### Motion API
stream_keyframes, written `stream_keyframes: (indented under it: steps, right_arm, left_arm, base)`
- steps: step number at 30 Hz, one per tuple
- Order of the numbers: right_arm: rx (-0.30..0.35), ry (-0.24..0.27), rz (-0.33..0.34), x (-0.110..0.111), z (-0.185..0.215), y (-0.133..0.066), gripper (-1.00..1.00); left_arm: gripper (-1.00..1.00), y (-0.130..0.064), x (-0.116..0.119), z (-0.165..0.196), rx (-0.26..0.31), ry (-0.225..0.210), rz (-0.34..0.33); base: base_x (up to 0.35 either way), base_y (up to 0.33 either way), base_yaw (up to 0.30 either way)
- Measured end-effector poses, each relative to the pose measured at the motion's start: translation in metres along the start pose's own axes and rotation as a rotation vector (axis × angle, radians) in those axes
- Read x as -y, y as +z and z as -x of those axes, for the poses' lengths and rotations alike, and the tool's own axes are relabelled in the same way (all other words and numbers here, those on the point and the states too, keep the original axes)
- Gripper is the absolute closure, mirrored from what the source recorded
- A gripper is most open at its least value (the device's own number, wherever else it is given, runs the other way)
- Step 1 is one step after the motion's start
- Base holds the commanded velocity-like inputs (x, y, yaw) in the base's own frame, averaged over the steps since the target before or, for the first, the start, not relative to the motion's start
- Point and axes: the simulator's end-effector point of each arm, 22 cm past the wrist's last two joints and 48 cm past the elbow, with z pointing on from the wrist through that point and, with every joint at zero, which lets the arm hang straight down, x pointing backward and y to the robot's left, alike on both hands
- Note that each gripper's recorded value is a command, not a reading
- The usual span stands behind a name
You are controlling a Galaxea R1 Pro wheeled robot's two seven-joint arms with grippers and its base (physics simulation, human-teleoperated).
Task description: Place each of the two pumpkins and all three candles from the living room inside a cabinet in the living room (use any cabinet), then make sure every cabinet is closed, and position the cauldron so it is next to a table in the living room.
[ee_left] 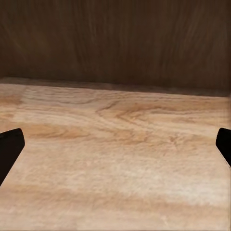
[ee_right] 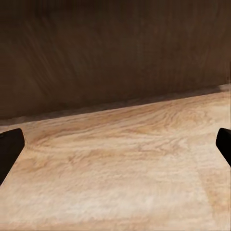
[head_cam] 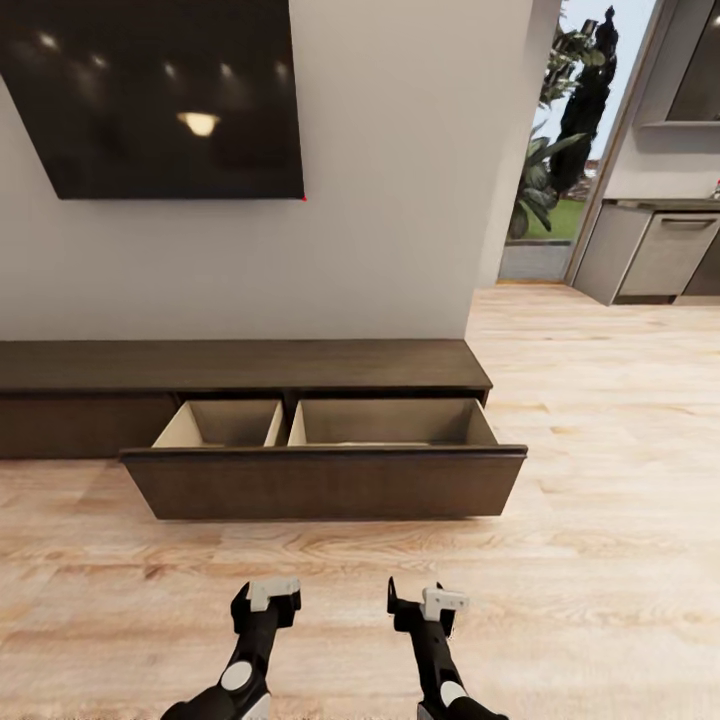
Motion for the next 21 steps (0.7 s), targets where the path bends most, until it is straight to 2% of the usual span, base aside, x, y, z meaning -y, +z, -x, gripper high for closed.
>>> stream_keyframes:
  steps: [3, 7, 9, 14, 18, 21]
  right_arm:
    - [0.05, -0.016, 0.038, -0.014, 0.018, 0.011, -1.0]
    - [0.089, -0.042, 0.077, -0.028, 0.026, 0.017, -1.0]
    - [0.104, -0.045, 0.089, -0.032, 0.027, 0.018, -1.0]
    - [0.109, -0.048, 0.091, -0.031, 0.019, 0.021, -1.0]
    - [0.106, -0.048, 0.086, -0.027, 0.009, 0.023, -1.0]
    - [0.099, -0.051, 0.082, -0.023, -0.001, 0.024, -1.0]
  left_arm:
    - [-1.0, 0.003, 0.002, 0.001, 0.023, -0.011, -0.004]
    - [-1.0, 0.006, 0.003, -0.005, 0.031, -0.017, -0.007]
    - [-1.0, 0.007, 0.005, -0.007, 0.042, -0.001, -0.015]
    - [-1.0, 0.009, 0.014, -0.006, 0.089, 0.065, -0.046]
    - [-1.0, 0.012, 0.016, -0.009, 0.105, 0.074, -0.053]
    - [-1.0, 0.016, 0.011, -0.013, 0.107, 0.062, -0.04]
  base:
    - [0.0, 0.0, 0.0]
    - [0.0, 0.0, 0.0]
    - [0.0, 0.0, 0.0]
    - [0.0, 0.0, 0.0]
    - [0.0, 0.0, 0.0]
    - [0.0, 0.0, 0.0]
